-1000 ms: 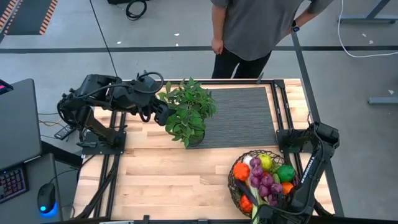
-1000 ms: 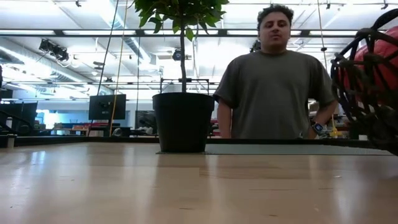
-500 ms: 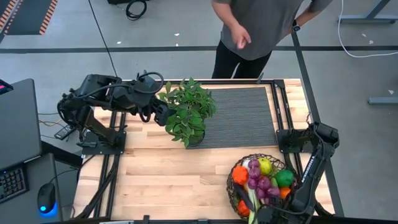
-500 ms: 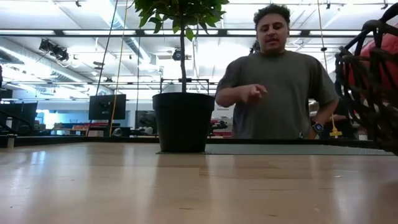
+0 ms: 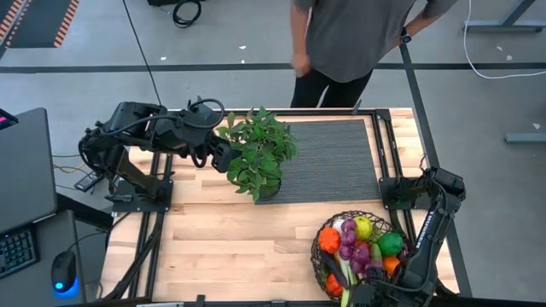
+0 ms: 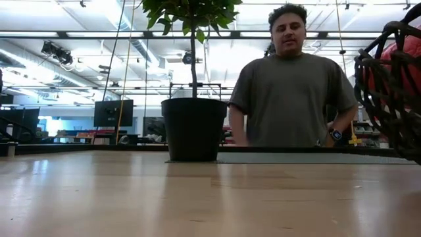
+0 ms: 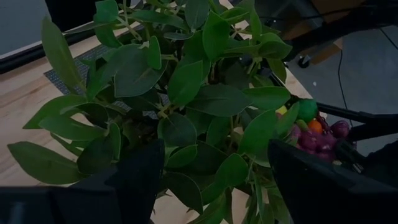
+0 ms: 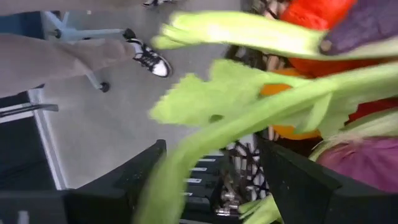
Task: Build produce basket
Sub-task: Move the brown wire basket to the top right corner of the table
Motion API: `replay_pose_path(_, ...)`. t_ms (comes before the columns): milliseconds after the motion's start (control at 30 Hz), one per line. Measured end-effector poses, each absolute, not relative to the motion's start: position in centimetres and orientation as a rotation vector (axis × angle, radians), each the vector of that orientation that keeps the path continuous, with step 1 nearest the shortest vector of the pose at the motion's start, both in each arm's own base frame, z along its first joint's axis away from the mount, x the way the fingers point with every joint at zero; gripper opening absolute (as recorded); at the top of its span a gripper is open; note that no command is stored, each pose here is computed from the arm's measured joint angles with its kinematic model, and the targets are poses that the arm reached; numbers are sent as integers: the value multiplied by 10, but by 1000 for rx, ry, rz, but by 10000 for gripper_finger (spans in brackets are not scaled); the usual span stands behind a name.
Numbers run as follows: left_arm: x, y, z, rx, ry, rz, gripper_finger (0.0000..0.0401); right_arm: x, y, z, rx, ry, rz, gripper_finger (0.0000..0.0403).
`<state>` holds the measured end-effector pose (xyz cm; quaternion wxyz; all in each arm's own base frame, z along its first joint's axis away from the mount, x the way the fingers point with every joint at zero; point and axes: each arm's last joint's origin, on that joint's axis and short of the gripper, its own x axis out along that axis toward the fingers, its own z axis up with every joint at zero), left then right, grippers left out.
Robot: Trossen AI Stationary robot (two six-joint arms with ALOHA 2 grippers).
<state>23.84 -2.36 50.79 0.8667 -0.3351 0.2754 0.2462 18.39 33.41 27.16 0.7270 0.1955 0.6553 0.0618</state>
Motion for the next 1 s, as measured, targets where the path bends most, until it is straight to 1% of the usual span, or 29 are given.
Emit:
replay_pose_path(133, 238, -24, 508, -702, 577, 516, 291, 185, 335, 286, 422, 1412, 166, 259)
replay_pose_path(267, 238, -25, 508, -702, 578, 513, 291, 187, 336, 291, 422, 1386, 174, 258)
replay_pose_path(500, 235, -28, 504, -678, 631, 518, 291, 182, 329, 289, 373, 1433, 111, 258)
replay_pose_path(633, 237, -31, 496, -672, 695, 552, 291, 181, 317, 298, 378, 1443, 75, 258)
replay_pose_path(867, 240, -46, 493, -633, 709, 518, 291, 183, 294, 325, 431, 1322, 41, 258)
replay_pose_path(1000, 236, -60, 494, -565, 668, 532, 291, 185, 287, 333, 448, 1276, 35, 258)
